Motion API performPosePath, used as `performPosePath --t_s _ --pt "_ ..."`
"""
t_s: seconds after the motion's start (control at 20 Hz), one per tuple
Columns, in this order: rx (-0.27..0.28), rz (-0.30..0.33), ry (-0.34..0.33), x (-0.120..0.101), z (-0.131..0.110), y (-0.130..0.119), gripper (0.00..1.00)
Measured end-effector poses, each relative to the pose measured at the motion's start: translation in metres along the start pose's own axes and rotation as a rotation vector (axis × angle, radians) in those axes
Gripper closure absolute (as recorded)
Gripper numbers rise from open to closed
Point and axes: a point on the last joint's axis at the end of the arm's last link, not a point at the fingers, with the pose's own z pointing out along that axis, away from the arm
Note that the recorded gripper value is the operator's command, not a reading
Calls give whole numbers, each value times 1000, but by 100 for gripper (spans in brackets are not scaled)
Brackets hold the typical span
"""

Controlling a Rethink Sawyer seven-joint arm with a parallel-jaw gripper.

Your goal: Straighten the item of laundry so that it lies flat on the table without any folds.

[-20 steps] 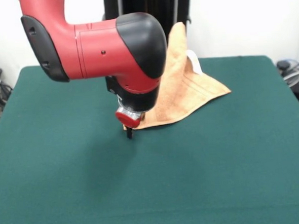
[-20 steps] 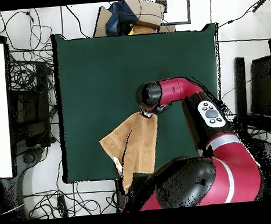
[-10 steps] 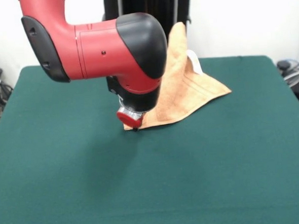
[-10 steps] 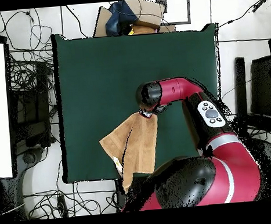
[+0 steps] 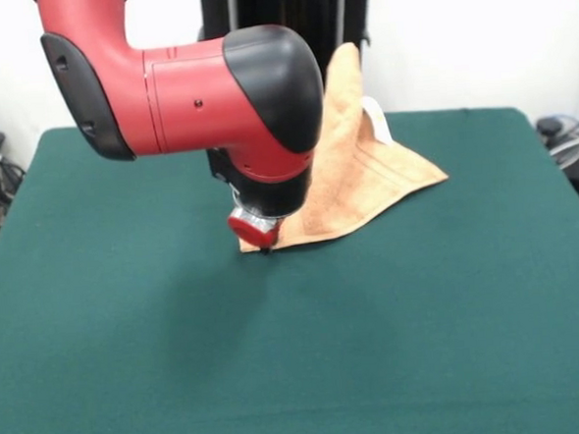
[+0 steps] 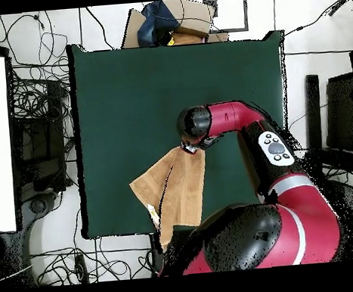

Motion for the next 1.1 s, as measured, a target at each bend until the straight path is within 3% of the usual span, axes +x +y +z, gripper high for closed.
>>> performPosePath --t_s 1.05,1.1 --pt "-8 3 -6 -2 0 2 100" --pt "-8 3 -6 -2 0 2 0"
